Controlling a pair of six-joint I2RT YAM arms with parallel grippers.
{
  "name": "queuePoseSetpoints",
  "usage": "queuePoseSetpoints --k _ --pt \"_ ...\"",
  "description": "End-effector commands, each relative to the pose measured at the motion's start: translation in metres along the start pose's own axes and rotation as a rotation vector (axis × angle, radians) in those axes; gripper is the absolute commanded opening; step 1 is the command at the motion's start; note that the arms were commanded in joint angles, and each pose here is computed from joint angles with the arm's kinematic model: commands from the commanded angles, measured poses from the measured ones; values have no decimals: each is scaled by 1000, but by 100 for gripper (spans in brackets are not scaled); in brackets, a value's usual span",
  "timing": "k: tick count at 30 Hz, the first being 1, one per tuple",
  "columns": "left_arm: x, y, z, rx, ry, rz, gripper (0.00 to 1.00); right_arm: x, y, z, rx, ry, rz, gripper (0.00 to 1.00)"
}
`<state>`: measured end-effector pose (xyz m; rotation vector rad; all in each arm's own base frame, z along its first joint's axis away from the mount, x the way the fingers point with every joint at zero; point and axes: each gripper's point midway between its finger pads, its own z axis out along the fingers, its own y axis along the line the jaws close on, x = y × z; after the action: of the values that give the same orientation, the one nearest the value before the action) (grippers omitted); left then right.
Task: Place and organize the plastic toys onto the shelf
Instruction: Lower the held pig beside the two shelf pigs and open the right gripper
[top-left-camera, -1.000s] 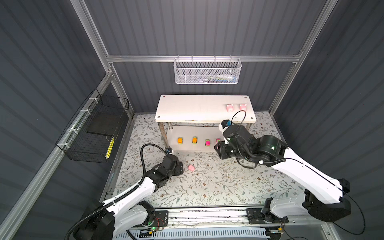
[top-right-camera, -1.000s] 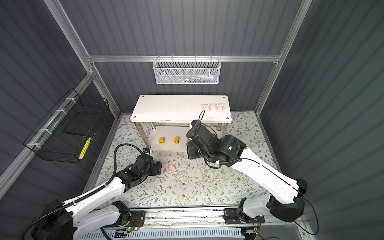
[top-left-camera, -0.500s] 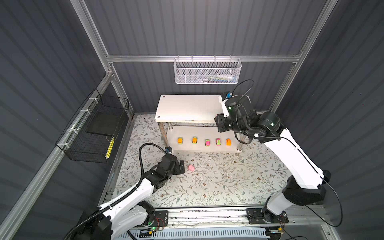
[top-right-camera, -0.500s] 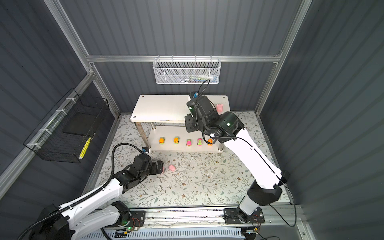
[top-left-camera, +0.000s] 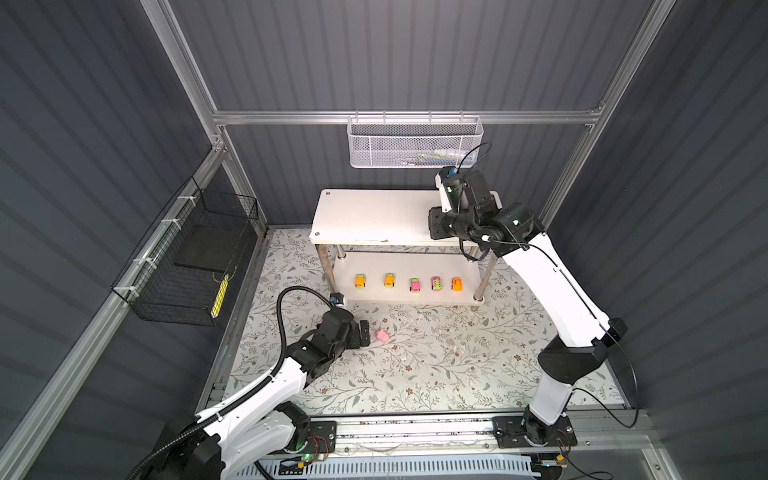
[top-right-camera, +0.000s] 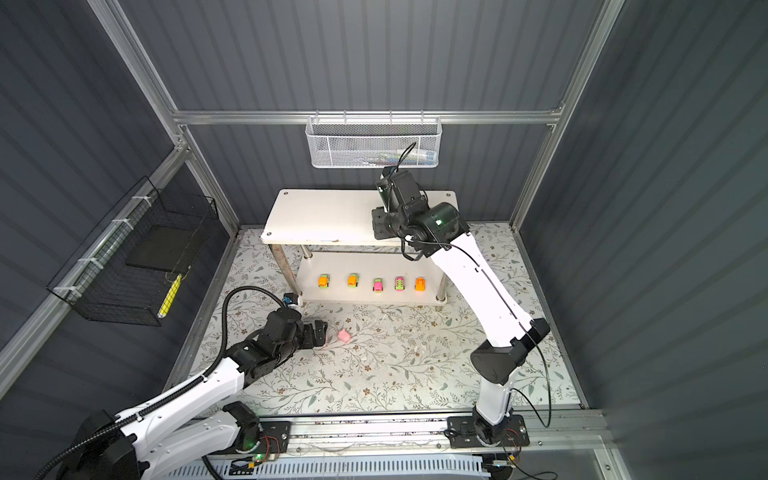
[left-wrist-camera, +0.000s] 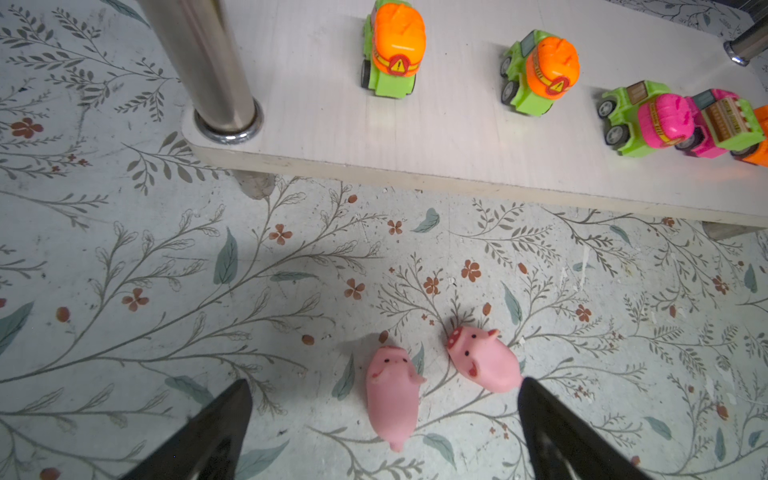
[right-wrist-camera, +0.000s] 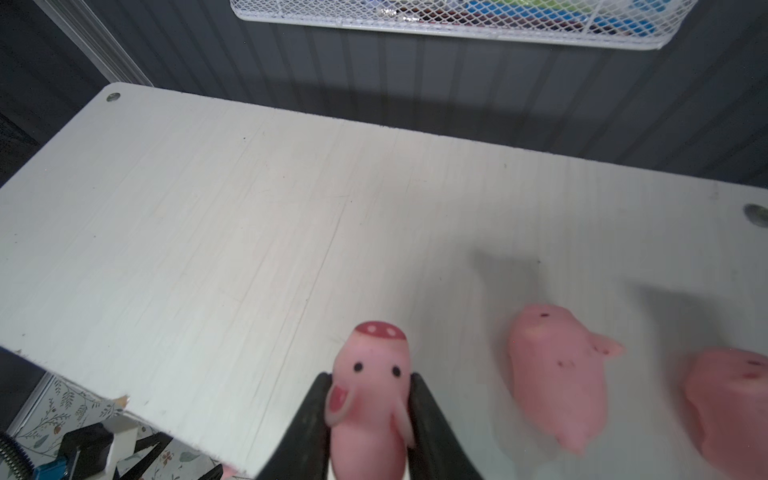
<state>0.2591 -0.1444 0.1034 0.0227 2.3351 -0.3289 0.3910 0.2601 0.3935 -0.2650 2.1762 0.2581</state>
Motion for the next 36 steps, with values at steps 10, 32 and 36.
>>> queuePoseSetpoints --k 10,32,36 --pt "5 -1 5 12 20 -17 100 -7 1 19 -9 5 17 32" --pt "8 6 5 -19 13 0 100 0 -7 47 27 44 26 40" --pt "9 7 6 -23 16 1 100 -3 -6 44 16 33 31 42"
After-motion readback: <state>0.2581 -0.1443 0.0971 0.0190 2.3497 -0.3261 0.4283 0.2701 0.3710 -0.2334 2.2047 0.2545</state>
